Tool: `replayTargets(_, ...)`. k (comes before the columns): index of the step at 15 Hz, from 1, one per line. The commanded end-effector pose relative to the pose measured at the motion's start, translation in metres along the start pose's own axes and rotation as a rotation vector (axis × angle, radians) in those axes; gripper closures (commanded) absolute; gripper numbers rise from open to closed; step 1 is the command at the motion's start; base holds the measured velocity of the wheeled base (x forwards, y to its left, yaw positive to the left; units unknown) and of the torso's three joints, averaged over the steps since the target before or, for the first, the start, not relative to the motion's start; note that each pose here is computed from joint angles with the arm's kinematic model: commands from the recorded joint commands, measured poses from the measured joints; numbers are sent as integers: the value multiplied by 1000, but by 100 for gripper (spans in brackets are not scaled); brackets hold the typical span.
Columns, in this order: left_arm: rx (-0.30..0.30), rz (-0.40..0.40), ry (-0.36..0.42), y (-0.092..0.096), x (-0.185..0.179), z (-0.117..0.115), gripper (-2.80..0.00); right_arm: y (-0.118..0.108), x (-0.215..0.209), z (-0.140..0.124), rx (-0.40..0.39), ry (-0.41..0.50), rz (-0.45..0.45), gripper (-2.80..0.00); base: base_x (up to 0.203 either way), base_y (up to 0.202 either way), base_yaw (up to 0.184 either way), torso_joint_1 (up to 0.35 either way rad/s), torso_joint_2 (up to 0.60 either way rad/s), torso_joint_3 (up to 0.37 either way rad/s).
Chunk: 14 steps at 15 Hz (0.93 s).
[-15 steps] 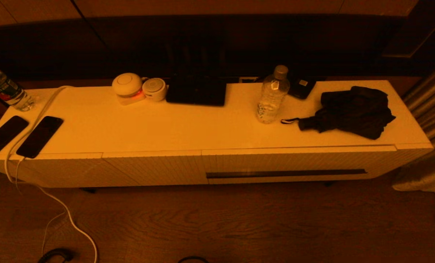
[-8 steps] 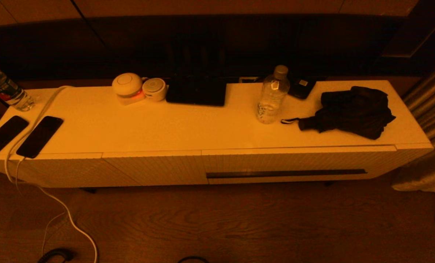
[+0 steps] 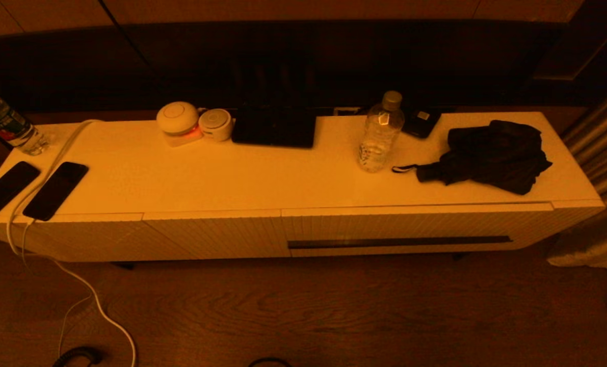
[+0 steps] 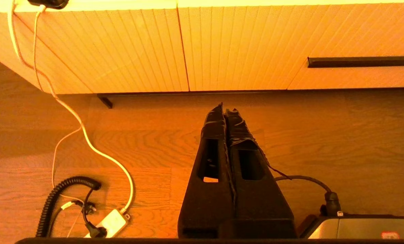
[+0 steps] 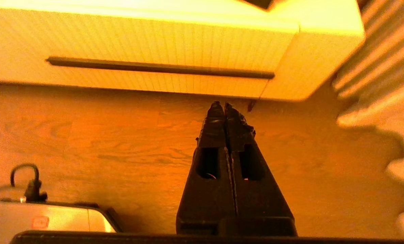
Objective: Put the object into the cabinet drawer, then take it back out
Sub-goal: Open the drawer
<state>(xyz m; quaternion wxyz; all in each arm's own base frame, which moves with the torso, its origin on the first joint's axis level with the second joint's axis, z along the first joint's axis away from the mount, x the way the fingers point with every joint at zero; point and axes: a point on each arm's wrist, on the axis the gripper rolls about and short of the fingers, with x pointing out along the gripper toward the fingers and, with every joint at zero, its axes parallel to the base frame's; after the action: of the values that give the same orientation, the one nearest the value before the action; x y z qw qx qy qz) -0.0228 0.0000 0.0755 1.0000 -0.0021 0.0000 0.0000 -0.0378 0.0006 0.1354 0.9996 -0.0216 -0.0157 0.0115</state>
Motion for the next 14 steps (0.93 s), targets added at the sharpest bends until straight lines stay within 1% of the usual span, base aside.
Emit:
replayTargets(1, 0, 0, 0, 0, 0, 0, 0, -1, 12, 28, -29, 49, 13, 0, 0, 0, 0, 0, 0, 0)
replayTargets(3, 0, 0, 0, 0, 0, 0, 0, -2, 26, 56, -100, 78, 44, 0, 0, 0, 0, 0, 0, 0)
replayTargets(4, 0, 0, 0, 0, 0, 0, 0, -3, 41, 69, -168, 119, 69, 0, 0, 0, 0, 0, 0, 0)
replayTargets(5, 0, 0, 0, 0, 0, 0, 0, -3, 55, 78, -264, 157, 97, 0, 0, 0, 0, 0, 0, 0)
replayTargets(6, 0, 0, 0, 0, 0, 0, 0, -3, 70, 82, -409, 196, 134, 0, 0, 0, 0, 0, 0, 0)
replayTargets(7, 0, 0, 0, 0, 0, 0, 0, -4, 81, 83, -559, 226, 173, 0, 0, 0, 0, 0, 0, 0)
replayTargets(9, 0, 0, 0, 0, 0, 0, 0, -3, 99, 76, -787, 289, 250, 0, 0, 0, 0, 0, 0, 0)
replayTargets(11, 0, 0, 0, 0, 0, 0, 0, -3, 114, 67, -958, 347, 329, 0, 0, 0, 0, 0, 0, 0)
replayTargets(12, 0, 0, 0, 0, 0, 0, 0, -3, 122, 61, -1067, 371, 383, 0, 0, 0, 0, 0, 0, 0)
replayTargets(13, 0, 0, 0, 0, 0, 0, 0, -2, 129, 56, -1146, 387, 437, 0, 0, 0, 0, 0, 0, 0)
replayTargets(14, 0, 0, 0, 0, 0, 0, 0, 1, 134, 52, -1195, 391, 491, 0, 0, 0, 0, 0, 0, 0)
